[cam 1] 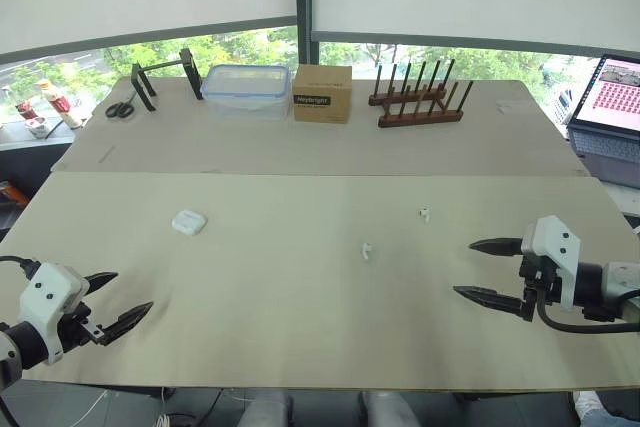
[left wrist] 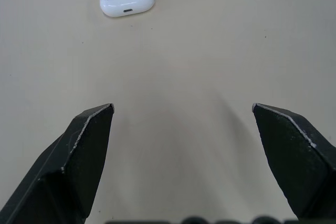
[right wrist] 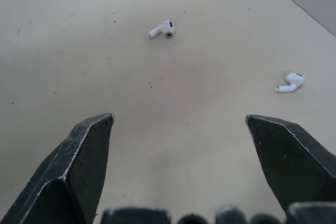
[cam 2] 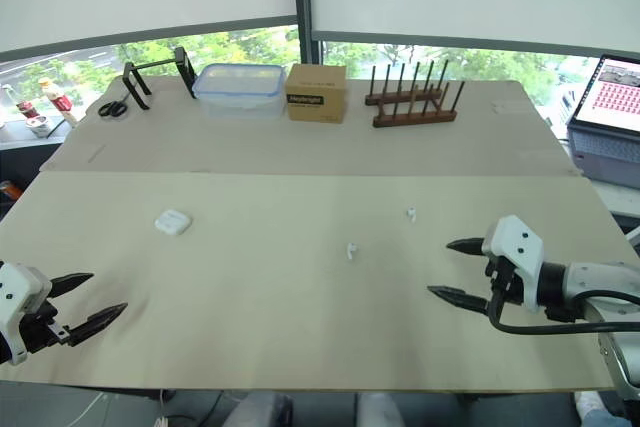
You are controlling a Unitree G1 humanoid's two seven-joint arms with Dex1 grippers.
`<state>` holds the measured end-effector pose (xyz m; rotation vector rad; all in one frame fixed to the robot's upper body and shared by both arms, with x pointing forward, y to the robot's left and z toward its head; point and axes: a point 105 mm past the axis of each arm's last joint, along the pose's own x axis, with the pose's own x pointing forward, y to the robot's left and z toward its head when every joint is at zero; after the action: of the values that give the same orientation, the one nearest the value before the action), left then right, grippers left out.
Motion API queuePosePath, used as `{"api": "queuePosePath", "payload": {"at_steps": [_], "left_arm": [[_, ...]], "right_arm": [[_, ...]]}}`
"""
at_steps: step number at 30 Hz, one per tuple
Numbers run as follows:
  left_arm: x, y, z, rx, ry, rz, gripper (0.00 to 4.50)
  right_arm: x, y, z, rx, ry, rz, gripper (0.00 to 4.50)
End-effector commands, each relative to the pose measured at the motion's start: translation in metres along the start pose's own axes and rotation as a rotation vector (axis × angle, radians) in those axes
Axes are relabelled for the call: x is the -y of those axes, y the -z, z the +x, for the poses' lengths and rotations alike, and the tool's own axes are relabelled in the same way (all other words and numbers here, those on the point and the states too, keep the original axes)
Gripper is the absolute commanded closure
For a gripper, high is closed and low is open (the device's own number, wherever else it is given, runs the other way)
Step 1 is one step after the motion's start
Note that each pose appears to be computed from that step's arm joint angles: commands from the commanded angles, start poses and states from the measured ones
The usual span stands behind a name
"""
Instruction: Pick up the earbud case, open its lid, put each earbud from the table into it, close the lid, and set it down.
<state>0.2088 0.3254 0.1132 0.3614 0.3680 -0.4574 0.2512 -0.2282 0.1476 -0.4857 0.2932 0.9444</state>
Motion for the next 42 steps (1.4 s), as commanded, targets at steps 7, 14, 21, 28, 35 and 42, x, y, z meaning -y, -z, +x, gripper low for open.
{"api": "queuePosePath", "payload": {"at_steps": [7, 14, 21, 28, 35, 42], "left_arm": [[-0.014, -0.009, -0.004, 0.079, 0.023, -0.019, 0.00], [-0.020, -0.014, -0.007, 0.109, 0.020, -0.025, 0.00], [-0.019, -0.012, -0.009, 0.090, 0.049, -0.031, 0.00], [-0.028, -0.020, 0.002, 0.126, 0.034, -0.043, 0.00], [-0.045, -0.040, 0.044, 0.192, 0.031, -0.052, 0.00], [-0.052, -0.051, 0.082, 0.198, 0.040, -0.062, 0.00]], "right_arm": [[0.006, -0.012, -0.007, 0.015, 0.031, -0.031, 0.02], [0.004, -0.014, -0.008, 0.036, 0.022, 0.007, 0.02], [-0.003, -0.010, -0.014, 0.012, -0.019, 0.005, 0.02], [-0.002, -0.015, -0.007, 0.044, -0.007, -0.061, 0.02], [-0.027, -0.070, 0.027, 0.226, -0.168, -0.158, 0.02], [-0.039, -0.102, 0.048, 0.325, -0.250, -0.197, 0.02]]}}
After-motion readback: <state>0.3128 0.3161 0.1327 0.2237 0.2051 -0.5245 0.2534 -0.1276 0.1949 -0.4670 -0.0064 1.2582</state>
